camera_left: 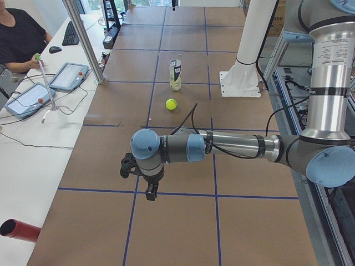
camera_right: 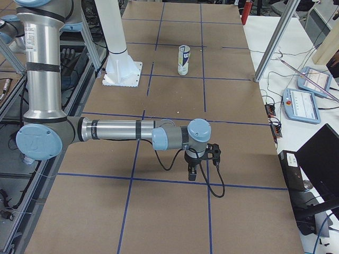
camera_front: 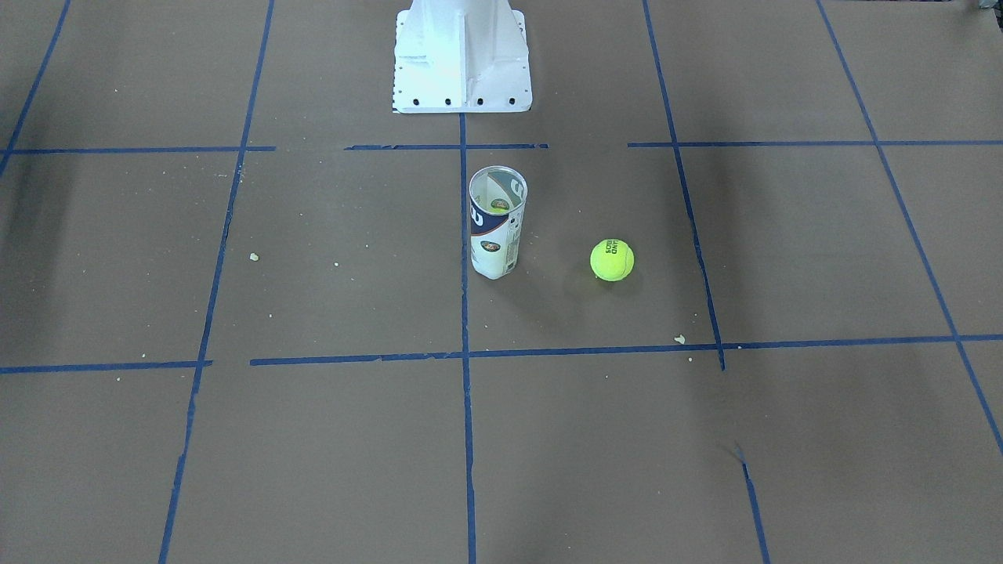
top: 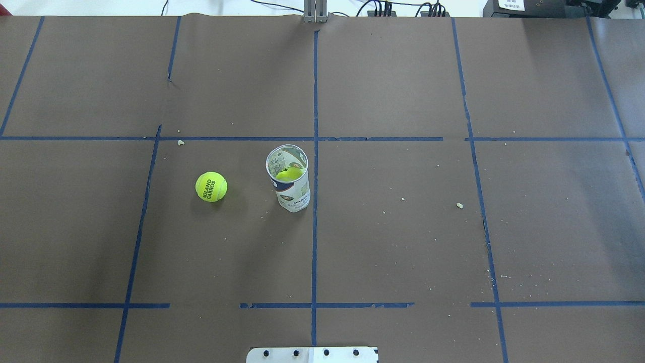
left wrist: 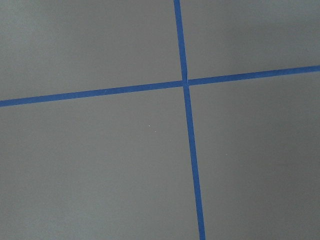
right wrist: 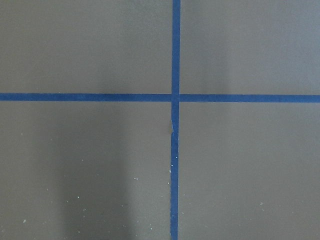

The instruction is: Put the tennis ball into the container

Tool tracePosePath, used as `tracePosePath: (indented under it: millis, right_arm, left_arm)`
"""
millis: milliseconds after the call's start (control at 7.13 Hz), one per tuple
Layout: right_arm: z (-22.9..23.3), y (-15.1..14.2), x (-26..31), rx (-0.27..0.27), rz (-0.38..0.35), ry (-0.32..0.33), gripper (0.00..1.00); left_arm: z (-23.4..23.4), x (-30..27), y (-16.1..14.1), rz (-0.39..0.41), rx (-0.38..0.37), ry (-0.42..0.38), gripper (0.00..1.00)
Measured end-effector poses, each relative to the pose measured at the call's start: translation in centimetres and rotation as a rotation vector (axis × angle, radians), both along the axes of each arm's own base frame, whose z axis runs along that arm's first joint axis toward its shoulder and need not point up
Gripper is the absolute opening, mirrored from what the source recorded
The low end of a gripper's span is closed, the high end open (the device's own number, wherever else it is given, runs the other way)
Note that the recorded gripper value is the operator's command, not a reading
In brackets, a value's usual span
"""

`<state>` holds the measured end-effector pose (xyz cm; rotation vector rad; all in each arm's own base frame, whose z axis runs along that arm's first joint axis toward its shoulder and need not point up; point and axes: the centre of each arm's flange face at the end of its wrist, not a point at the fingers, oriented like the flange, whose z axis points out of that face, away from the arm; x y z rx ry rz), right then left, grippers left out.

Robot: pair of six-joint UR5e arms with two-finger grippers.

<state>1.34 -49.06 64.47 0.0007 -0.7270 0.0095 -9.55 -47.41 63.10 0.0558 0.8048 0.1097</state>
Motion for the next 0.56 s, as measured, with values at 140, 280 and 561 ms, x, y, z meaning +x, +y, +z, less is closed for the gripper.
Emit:
tracePosePath:
  millis: [140, 280, 561]
  right_arm:
    - [0.0, 0.0, 0.0, 0.0, 0.0, 0.0, 1.0]
    - [0.0, 0.0, 0.0, 0.0, 0.0, 0.0, 1.0]
    - [0.0, 0.0, 0.0, 0.0, 0.0, 0.0, 1.0]
  left_arm:
    - [-0.06, 0.02, -0.08, 0.001, 0.002, 0.0, 1.0]
    - [-0.18, 0.04, -0.22, 0.001, 0.005, 0.001, 1.0]
    - [-0.53, 0.03, -0.58, 0.0, 0.01, 0.0, 1.0]
